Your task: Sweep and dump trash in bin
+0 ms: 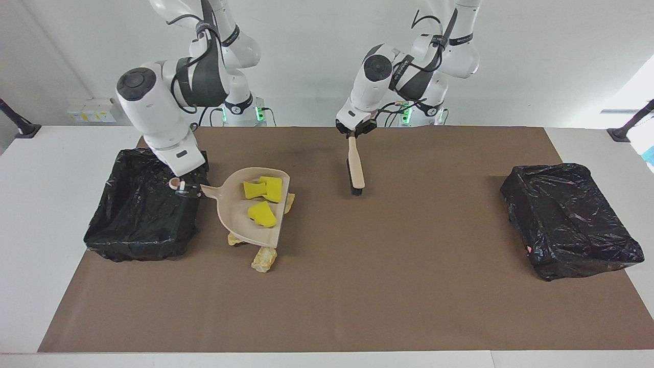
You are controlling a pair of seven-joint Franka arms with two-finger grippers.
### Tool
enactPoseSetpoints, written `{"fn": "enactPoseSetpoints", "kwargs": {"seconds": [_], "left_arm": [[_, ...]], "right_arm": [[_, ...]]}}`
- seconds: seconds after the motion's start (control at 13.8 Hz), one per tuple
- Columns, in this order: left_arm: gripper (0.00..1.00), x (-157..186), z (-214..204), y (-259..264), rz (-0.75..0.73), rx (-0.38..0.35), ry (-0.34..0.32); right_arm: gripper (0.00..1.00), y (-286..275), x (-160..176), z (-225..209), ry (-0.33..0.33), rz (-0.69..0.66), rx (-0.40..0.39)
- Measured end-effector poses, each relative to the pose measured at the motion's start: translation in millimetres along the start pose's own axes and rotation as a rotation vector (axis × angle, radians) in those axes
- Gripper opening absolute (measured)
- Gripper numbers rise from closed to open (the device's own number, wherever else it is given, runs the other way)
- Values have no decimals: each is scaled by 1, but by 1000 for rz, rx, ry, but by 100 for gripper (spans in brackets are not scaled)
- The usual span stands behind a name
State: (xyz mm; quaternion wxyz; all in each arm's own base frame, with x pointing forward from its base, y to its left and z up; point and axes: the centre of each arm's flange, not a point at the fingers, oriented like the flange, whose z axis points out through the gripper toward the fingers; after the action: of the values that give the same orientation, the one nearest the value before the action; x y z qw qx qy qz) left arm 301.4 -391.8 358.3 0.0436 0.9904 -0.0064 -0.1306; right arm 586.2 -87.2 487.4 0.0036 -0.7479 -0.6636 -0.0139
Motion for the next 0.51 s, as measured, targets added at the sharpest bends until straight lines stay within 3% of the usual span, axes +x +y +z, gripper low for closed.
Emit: {"fn": "enactPoseSetpoints", "kwargs": {"seconds": [0.22, 0.29, 0.51], "left_arm": [[26, 3, 8, -7, -13, 6, -5], [31, 4, 7, -8, -15, 5, -5], [66, 10, 4, -12, -31, -2, -1]], "right_arm": [[32, -2, -60, -26, -18, -49, -46], [32, -6, -78, -33, -27, -61, -53], [32, -21, -137, -45, -102, -53, -49]]}}
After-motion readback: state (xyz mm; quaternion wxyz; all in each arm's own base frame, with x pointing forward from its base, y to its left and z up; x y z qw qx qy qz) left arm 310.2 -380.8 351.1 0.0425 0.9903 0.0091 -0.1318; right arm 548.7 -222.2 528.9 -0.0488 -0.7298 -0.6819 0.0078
